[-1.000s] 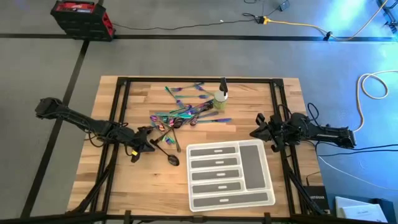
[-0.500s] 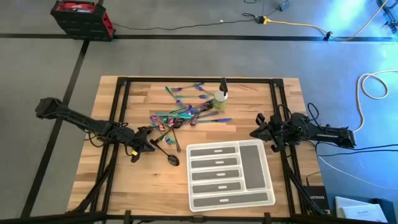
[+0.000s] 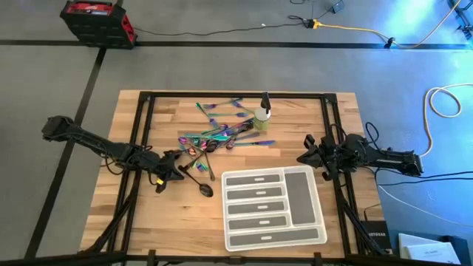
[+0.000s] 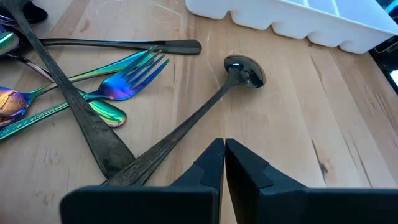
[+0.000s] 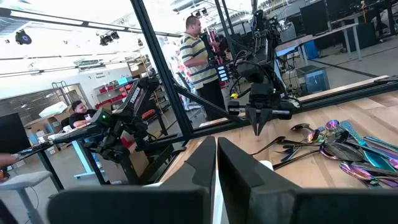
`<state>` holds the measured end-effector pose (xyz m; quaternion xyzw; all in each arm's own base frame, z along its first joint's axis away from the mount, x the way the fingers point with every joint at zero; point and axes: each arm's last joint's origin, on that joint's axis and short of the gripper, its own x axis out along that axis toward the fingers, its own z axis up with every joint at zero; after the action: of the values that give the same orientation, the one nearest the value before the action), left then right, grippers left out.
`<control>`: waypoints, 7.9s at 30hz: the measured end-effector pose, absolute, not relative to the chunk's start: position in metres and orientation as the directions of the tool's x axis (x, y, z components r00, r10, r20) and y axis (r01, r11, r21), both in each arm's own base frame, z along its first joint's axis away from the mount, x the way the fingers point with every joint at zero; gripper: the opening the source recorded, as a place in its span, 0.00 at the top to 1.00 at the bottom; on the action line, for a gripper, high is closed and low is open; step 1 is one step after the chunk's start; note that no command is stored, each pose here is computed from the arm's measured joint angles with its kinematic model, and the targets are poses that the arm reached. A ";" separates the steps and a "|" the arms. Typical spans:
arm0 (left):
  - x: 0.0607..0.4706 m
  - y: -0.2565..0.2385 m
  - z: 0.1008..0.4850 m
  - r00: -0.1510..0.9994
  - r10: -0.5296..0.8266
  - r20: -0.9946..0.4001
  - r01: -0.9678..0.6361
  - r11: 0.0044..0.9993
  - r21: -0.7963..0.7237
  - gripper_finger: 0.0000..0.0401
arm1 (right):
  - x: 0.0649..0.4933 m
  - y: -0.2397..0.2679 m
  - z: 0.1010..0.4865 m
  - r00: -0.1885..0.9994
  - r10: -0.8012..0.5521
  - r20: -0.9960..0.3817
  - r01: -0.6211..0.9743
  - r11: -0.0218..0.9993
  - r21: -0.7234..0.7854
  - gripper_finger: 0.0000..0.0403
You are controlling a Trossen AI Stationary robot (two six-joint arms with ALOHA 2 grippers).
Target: Sort silverware
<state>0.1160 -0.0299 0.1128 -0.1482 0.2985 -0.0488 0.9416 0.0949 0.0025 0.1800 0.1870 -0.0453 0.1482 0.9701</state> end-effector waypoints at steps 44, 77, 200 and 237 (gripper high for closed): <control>0.116 -0.030 0.113 0.817 -0.180 -0.547 0.003 0.951 -0.308 1.00 | 0.095 0.003 0.180 0.952 0.271 0.144 -0.305 0.886 0.349 1.00; 0.116 -0.030 0.113 0.817 -0.180 -0.548 0.003 0.951 -0.308 1.00 | 0.095 0.003 0.180 0.952 0.270 0.144 -0.304 0.886 0.349 1.00; 0.119 -0.022 0.117 0.864 0.112 -0.492 -0.062 0.991 0.117 1.00 | 0.097 -0.001 0.170 0.989 0.140 0.050 -0.149 0.936 0.318 1.00; 0.121 -0.022 0.120 0.880 0.121 -0.458 -0.006 0.969 0.246 1.00 | 0.097 -0.001 0.171 0.989 0.139 0.051 -0.148 0.937 0.315 1.00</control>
<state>0.1208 -0.0218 0.1199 0.1194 0.2423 0.0330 0.9622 0.0967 -0.0013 0.1706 0.1612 -0.0140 0.0731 0.9841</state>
